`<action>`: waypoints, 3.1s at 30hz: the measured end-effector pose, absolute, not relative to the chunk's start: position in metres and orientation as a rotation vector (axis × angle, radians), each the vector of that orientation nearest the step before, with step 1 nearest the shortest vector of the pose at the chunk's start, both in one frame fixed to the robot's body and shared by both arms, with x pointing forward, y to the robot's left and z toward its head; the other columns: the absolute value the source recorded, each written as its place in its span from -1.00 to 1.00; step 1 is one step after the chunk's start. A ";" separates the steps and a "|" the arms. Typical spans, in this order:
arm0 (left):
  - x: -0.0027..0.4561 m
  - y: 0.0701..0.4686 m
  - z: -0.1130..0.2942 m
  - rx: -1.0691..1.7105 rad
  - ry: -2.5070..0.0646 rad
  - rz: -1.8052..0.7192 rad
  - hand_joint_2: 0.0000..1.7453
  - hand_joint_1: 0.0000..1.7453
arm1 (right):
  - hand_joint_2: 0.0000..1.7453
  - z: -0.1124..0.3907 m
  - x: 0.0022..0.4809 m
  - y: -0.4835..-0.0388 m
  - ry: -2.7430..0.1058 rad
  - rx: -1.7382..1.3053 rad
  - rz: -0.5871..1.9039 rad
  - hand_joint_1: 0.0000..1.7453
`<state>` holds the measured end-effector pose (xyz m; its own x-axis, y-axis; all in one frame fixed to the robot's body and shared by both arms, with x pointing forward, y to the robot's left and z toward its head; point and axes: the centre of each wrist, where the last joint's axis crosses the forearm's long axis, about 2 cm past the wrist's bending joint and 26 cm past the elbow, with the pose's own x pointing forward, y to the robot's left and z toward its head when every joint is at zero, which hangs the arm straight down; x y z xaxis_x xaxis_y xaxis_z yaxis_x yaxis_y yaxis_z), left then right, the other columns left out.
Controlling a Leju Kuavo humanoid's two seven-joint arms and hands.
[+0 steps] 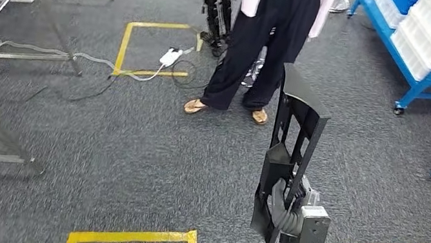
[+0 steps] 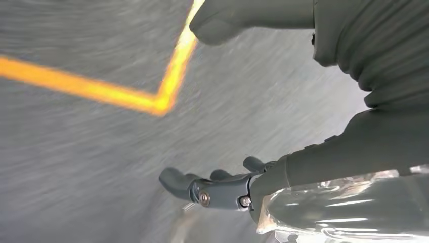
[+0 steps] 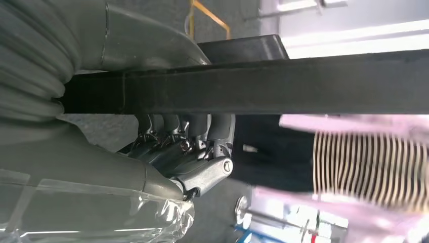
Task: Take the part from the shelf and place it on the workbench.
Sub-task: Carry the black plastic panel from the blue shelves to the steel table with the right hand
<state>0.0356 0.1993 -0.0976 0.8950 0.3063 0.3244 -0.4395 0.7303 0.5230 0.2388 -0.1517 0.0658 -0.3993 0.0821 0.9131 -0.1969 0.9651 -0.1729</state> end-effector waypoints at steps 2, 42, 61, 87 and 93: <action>0.031 0.201 -0.098 0.677 -0.386 0.350 1.00 -1.00 | 1.00 0.061 0.233 -0.154 -1.945 0.061 0.307 1.00; 0.021 0.301 -0.108 0.801 0.008 1.280 1.00 -1.00 | 1.00 0.094 0.218 -0.142 -1.928 0.075 0.301 1.00; 0.038 0.208 -0.098 0.591 0.198 0.963 1.00 -1.00 | 1.00 0.098 0.224 -0.139 -1.962 0.075 0.272 1.00; 0.042 0.277 -0.110 0.329 -0.058 0.641 1.00 -1.00 | 1.00 0.332 0.386 -0.230 -2.200 -0.876 0.386 1.00; 0.042 0.287 -0.110 0.285 -0.075 0.556 1.00 -1.00 | 1.00 0.391 0.408 -0.235 -2.233 -0.950 0.409 1.00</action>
